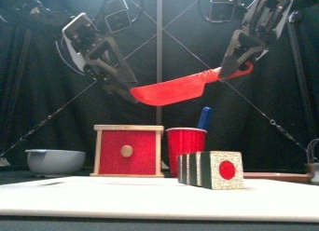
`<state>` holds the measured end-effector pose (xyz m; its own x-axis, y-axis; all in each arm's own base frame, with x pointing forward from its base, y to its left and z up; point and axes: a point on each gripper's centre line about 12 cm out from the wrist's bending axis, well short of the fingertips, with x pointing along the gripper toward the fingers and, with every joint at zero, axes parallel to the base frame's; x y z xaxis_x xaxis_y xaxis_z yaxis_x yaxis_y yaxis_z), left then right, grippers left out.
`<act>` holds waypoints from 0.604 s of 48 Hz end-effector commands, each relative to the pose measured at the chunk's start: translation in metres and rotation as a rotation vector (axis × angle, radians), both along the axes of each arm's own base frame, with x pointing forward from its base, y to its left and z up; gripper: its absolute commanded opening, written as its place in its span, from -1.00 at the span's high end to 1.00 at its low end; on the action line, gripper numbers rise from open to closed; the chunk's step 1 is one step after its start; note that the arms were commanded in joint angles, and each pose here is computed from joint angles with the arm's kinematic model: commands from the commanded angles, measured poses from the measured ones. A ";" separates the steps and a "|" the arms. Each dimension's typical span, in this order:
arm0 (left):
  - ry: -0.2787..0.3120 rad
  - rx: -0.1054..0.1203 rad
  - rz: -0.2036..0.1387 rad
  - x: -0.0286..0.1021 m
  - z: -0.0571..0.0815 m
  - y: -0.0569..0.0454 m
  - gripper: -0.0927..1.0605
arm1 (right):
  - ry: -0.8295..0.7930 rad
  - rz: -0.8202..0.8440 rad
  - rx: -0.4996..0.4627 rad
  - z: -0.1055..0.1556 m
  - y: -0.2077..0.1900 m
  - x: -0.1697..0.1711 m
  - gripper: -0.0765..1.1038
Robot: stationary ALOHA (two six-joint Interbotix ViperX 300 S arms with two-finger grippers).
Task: Place sushi on board then cut the sushi with the knife then place the pieces on the plate
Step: Grasp knife edge with left hand
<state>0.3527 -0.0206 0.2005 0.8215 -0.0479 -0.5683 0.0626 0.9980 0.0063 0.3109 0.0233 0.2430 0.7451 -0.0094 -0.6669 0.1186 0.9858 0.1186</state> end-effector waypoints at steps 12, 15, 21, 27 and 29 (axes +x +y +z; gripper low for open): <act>-0.026 -0.001 0.009 0.018 0.008 0.002 -0.57 | -0.022 0.004 0.005 0.006 0.001 0.002 0.03; -0.024 -0.003 0.010 0.018 0.007 0.002 -0.48 | -0.022 0.005 0.005 0.005 0.002 0.002 0.03; -0.014 -0.005 0.009 0.019 0.004 0.001 -0.28 | -0.034 0.008 0.007 0.006 0.002 0.003 0.03; -0.007 -0.014 0.009 0.021 0.001 -0.001 -0.15 | -0.026 0.005 0.022 0.003 0.004 0.002 0.03; -0.004 -0.017 0.009 0.022 0.000 -0.002 -0.11 | -0.021 0.005 0.028 0.001 0.004 0.001 0.03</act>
